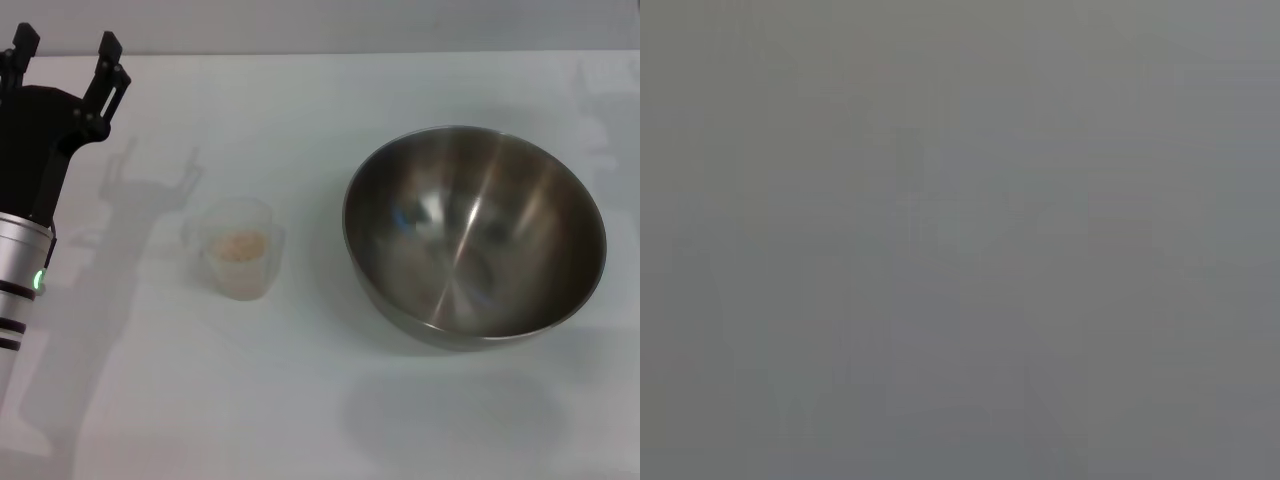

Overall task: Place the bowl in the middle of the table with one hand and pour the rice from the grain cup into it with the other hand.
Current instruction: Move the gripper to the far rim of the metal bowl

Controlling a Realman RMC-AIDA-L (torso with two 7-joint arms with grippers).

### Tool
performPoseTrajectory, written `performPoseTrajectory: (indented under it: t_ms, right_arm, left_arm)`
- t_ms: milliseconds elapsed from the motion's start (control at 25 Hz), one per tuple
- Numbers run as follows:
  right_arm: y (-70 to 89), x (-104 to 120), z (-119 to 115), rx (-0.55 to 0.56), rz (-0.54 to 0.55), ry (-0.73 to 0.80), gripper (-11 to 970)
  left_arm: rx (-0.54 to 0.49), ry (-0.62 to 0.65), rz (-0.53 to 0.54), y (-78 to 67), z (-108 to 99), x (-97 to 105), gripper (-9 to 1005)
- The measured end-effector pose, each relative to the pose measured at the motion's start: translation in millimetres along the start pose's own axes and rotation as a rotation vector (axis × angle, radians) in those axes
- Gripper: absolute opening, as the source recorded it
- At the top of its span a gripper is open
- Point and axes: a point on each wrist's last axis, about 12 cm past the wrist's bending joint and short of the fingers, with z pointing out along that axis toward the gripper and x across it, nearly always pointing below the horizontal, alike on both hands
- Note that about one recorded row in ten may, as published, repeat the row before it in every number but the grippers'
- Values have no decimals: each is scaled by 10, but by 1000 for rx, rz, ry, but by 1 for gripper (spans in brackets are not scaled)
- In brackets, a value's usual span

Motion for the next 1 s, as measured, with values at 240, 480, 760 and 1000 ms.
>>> performPoseTrajectory:
  t_ms: [240,480,760,1000]
  right_arm:
    - [235,-485,21,-152,76,234,722]
    - [352,-990,-104,-303,71,536,722]
    - [221,-1245,-116,-354,37,863,721]
    - [181,-1178,-53,-430,-34,1069,721]
  left_arm:
    - [-15,-4,2,31,-9,-6,838]
    - [-31,-6,8,74,-11,-11,836]
    - [-38,0,20,111,-27,-4,834]
    - [-61,0,23,156,-29,-5,833]
